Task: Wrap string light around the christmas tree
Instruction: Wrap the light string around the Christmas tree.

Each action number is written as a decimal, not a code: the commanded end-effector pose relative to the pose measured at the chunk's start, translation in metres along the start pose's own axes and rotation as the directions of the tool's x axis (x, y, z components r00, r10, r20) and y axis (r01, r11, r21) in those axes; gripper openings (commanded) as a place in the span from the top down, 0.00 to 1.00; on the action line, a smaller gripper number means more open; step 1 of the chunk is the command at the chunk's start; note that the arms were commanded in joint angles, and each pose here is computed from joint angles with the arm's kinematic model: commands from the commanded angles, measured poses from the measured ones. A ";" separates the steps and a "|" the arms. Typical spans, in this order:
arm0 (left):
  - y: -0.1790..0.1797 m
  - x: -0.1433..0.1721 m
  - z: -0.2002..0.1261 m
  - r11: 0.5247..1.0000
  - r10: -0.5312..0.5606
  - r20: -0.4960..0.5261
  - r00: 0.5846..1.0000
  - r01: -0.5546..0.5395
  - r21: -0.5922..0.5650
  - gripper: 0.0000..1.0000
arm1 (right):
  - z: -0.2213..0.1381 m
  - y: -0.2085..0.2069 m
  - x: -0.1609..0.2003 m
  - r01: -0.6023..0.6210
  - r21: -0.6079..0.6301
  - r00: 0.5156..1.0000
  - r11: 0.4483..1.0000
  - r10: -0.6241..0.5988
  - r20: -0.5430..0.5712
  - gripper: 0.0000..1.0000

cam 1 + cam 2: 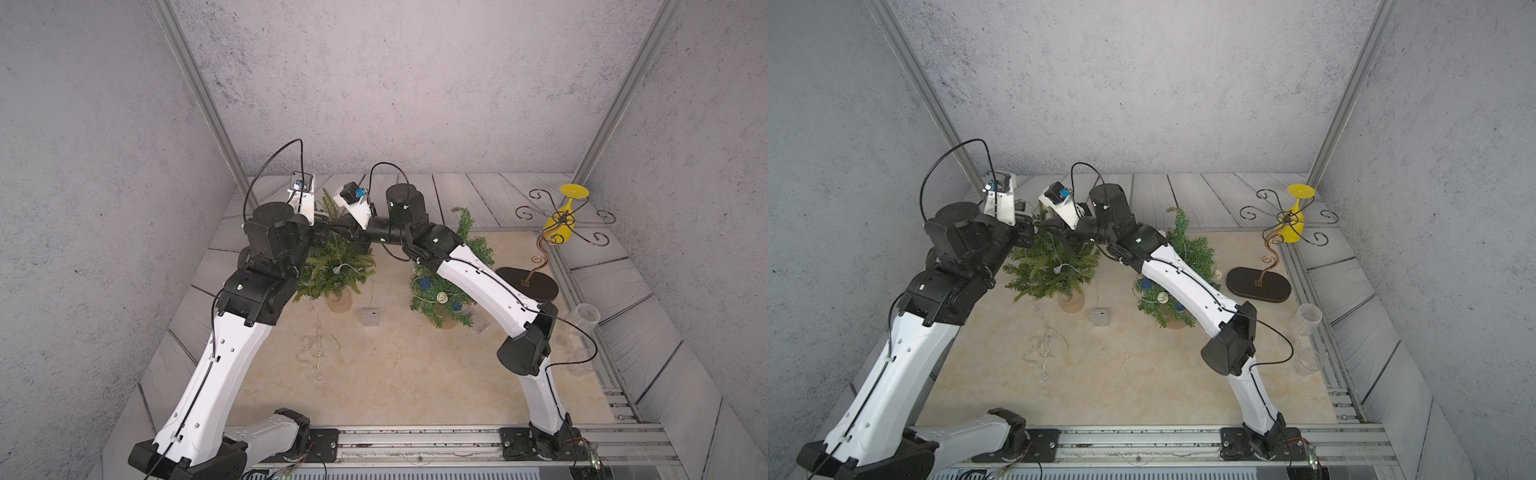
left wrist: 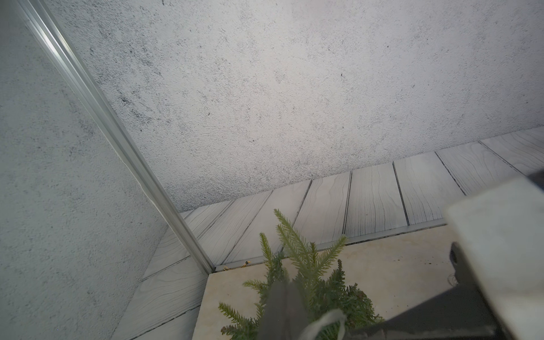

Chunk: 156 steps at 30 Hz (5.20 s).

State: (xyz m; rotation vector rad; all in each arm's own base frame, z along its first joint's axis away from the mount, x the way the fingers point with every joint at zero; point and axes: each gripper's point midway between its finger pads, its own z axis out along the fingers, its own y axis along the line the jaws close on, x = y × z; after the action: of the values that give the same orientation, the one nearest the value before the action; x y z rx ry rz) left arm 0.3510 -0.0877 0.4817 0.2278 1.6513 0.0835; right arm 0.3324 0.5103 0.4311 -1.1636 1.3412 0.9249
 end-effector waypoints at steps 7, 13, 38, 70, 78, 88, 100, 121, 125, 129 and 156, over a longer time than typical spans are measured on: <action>0.021 0.012 -0.013 0.993 -0.099 0.033 0.995 0.101 -0.061 0.89 | -0.013 -0.014 -0.005 0.069 0.105 0.997 0.992 -0.065 -0.035 1.00; 0.031 0.022 -0.038 0.982 -0.166 0.064 0.984 0.171 -0.079 0.27 | -0.027 -0.012 -0.018 0.101 0.124 0.995 0.987 -0.097 -0.039 1.00; -0.012 0.181 -0.058 0.950 -0.303 -0.130 0.944 0.311 0.040 0.23 | -0.067 0.015 -0.056 0.117 0.040 0.993 0.992 -0.116 -0.027 1.00; -0.027 0.212 -0.060 0.994 -0.005 0.047 0.999 0.000 0.106 0.32 | -0.078 0.021 -0.057 0.028 -0.050 1.000 0.998 -0.029 -0.006 1.00; -0.024 0.207 -0.033 0.998 0.021 0.057 0.998 -0.024 0.051 0.32 | -0.083 0.029 -0.055 0.023 -0.077 1.000 0.997 -0.023 -0.007 1.00; -0.018 0.178 -0.057 0.998 0.037 0.203 0.979 -0.046 0.042 0.38 | -0.088 0.030 -0.054 0.035 -0.071 0.999 0.997 -0.036 -0.014 1.00; -0.021 0.175 -0.041 0.998 0.040 0.196 0.980 -0.050 0.045 0.64 | -0.081 0.032 -0.051 0.011 -0.098 1.000 0.995 -0.012 -0.015 1.00; 0.012 0.152 -0.062 0.988 -0.131 0.152 0.980 0.141 -0.057 1.00 | -0.078 -0.015 -0.035 0.020 0.174 0.999 0.984 -0.014 -0.040 1.00; -0.002 0.156 -0.047 0.989 -0.146 0.108 0.983 0.146 0.005 1.00 | -0.075 -0.018 -0.029 0.019 0.180 0.998 0.984 -0.009 -0.056 1.00; -0.007 0.155 -0.056 0.978 -0.209 0.148 0.967 0.203 0.053 1.00 | -0.073 -0.016 -0.027 0.018 0.165 0.998 0.986 -0.010 -0.055 1.00; 0.011 0.155 -0.081 0.984 -0.169 0.156 0.973 0.174 -0.020 0.89 | -0.077 0.003 -0.033 -0.017 0.072 0.999 0.997 0.020 -0.042 1.00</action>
State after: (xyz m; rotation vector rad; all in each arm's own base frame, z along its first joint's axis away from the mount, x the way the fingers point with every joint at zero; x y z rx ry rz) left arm 0.2595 -0.0418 0.3343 0.0516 1.5319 -0.0668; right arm 0.3275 0.4531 0.4439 -1.1311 1.4628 0.8271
